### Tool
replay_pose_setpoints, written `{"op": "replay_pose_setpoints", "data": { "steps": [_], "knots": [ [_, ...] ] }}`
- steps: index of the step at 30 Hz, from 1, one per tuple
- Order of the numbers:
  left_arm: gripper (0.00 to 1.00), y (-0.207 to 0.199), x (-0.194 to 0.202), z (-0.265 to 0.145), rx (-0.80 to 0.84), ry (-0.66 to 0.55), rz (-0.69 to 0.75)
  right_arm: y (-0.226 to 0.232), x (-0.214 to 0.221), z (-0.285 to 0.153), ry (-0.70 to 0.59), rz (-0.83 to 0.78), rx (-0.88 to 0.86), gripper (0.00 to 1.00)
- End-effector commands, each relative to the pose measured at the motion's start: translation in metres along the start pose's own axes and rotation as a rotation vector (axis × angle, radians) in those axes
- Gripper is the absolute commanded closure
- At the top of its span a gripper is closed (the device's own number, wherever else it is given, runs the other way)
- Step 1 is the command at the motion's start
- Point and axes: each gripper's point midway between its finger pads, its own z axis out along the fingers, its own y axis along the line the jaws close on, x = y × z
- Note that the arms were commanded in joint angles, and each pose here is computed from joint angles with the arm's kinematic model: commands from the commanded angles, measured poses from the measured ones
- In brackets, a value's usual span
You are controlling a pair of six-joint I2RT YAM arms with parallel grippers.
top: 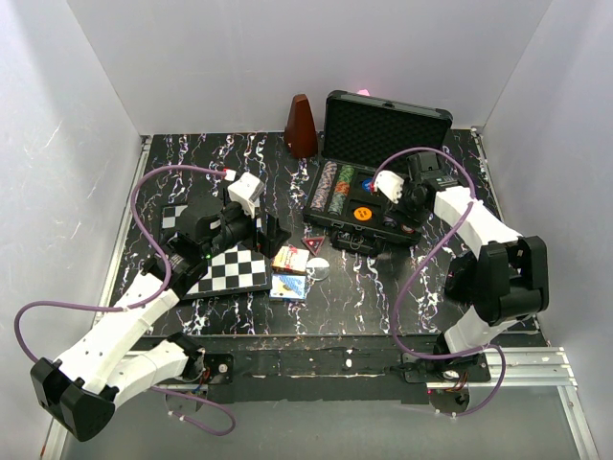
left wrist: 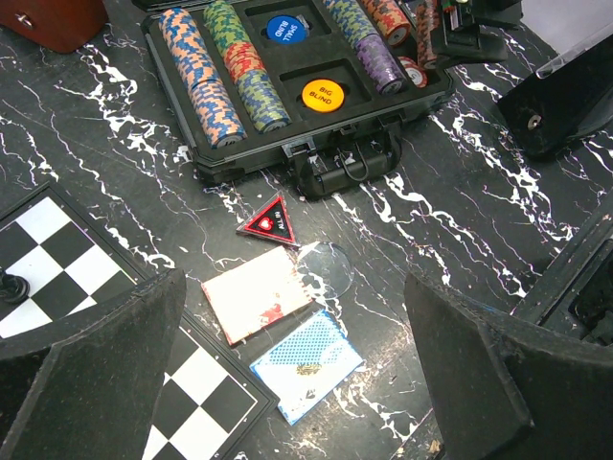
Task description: Pack up texas hold em set
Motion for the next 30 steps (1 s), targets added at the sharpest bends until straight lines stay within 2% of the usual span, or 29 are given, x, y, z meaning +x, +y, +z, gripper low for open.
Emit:
{"op": "replay_pose_setpoints", "data": {
  "steps": [1, 10, 16, 22, 23, 24, 25, 27, 30],
  "knots": [
    [0.02, 0.002, -0.002, -0.005, -0.013, -0.012, 0.015, -0.013, -0.011, 0.001, -0.015, -0.058, 0.048, 0.99],
    [0.02, 0.004, -0.002, -0.005, -0.021, -0.011, 0.017, -0.003, -0.008, 0.015, 0.029, -0.08, 0.013, 0.99],
    [0.02, 0.003, 0.0, -0.004, -0.015, -0.006, 0.016, -0.009, -0.008, 0.021, 0.038, -0.074, 0.048, 0.99],
    [0.02, 0.004, 0.002, -0.001, -0.019, 0.003, 0.015, -0.018, -0.009, 0.024, 0.028, -0.072, 0.115, 0.72],
    [0.02, 0.004, 0.002, -0.001, -0.018, 0.005, 0.015, -0.019, -0.01, 0.024, 0.025, -0.071, 0.123, 0.63],
    [0.02, 0.004, 0.002, -0.001, -0.016, 0.003, 0.013, -0.019, -0.01, 0.025, 0.026, -0.071, 0.126, 0.38],
    [0.02, 0.003, 0.003, -0.001, -0.015, 0.006, 0.015, -0.021, -0.01, 0.025, 0.028, -0.07, 0.134, 0.24],
    [0.02, 0.004, 0.003, 0.0, -0.017, 0.008, 0.014, -0.021, -0.011, 0.025, 0.029, -0.066, 0.138, 0.18],
    [0.02, 0.004, 0.004, 0.0, -0.017, 0.009, 0.014, -0.024, -0.014, 0.022, 0.019, -0.059, 0.15, 0.15]
  ]
}}
